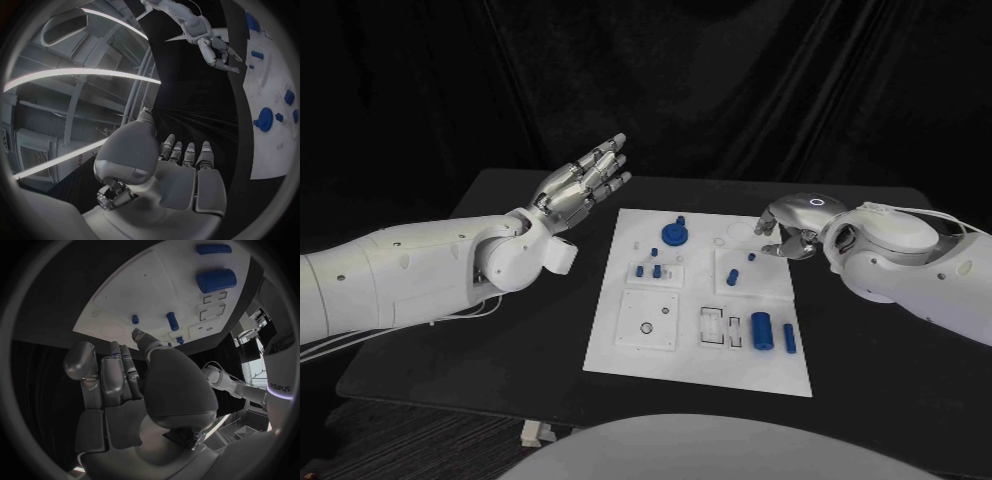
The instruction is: Assemble the parts on the task board
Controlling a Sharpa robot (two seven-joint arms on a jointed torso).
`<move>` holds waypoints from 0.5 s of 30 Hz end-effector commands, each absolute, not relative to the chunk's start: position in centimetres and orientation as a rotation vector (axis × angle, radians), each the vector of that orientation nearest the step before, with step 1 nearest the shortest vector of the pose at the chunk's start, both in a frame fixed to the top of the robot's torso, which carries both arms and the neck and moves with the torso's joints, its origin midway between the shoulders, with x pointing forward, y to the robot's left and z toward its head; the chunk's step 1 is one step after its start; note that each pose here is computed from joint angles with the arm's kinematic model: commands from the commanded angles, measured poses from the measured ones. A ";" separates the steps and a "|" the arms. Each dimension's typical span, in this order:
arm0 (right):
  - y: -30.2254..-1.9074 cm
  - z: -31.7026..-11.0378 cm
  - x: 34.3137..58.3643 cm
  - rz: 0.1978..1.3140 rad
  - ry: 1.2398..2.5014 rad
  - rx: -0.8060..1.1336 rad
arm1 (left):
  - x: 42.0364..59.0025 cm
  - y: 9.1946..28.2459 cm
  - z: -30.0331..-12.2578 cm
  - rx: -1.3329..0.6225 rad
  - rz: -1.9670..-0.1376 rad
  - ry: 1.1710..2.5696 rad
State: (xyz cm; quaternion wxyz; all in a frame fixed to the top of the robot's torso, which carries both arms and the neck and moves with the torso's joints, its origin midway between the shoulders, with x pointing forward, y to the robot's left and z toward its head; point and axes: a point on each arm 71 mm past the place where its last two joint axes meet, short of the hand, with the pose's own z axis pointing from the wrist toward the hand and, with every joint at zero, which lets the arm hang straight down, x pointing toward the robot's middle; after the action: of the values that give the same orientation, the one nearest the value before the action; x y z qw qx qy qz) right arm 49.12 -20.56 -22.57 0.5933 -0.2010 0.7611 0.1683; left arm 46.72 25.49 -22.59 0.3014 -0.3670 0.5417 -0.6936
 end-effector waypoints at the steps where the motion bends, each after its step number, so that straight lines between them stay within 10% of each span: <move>1: -20.3 -23.0 48.9 0.433 1.784 -0.477 | 46.7 25.3 -22.1 -0.955 -1.924 1.350; 15: -20.0 -24.6 48.9 0.450 1.810 -0.478 | 46.6 25.2 -22.6 -0.969 -1.928 1.372</move>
State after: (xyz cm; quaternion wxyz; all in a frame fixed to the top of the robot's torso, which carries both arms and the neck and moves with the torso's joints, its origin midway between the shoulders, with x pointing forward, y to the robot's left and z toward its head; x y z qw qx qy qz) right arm 48.95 -20.04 -24.39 0.5742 -0.2020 0.7713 0.1860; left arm 46.70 25.22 -23.02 0.2871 -0.3702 0.5397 -0.6995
